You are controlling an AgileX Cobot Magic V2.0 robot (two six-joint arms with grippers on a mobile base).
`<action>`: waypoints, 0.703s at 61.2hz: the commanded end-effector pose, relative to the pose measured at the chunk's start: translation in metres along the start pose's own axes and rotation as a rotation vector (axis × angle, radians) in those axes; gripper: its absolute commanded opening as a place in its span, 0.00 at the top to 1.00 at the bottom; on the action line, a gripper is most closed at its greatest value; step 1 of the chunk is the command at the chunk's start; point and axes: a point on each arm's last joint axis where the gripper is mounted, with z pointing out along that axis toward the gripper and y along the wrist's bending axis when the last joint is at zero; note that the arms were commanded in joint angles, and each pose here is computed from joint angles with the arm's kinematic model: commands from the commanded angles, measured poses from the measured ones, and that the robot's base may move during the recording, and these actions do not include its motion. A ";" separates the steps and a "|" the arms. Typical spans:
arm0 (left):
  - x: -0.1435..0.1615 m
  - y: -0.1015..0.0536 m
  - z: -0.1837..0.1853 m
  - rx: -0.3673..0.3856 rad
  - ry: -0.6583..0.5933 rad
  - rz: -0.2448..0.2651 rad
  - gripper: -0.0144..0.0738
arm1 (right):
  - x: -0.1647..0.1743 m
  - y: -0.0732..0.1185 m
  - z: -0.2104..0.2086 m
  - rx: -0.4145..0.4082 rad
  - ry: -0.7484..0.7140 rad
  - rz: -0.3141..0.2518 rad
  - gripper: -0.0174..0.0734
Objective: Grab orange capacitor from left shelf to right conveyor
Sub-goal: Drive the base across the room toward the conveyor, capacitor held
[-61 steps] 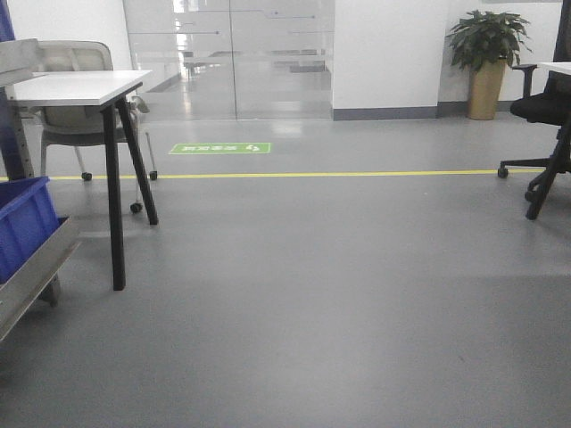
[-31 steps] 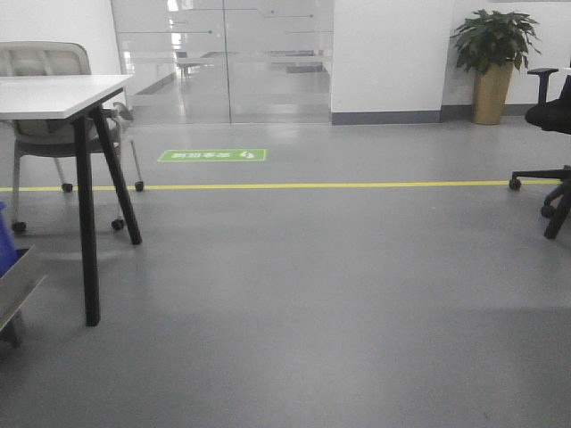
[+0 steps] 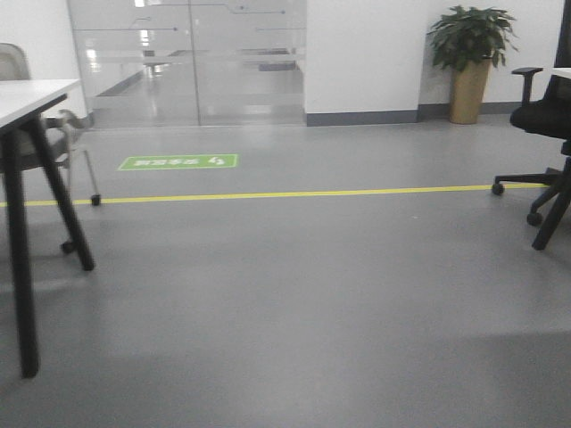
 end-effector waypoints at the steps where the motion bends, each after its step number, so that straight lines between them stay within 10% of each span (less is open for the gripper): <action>1: -0.010 0.000 -0.002 0.004 -0.107 -0.005 0.98 | -0.016 0.000 -0.001 0.002 -0.104 -0.018 0.72; 43: -0.010 0.000 -0.002 0.004 -0.107 -0.005 0.98 | -0.016 0.000 -0.001 0.002 -0.104 -0.018 0.72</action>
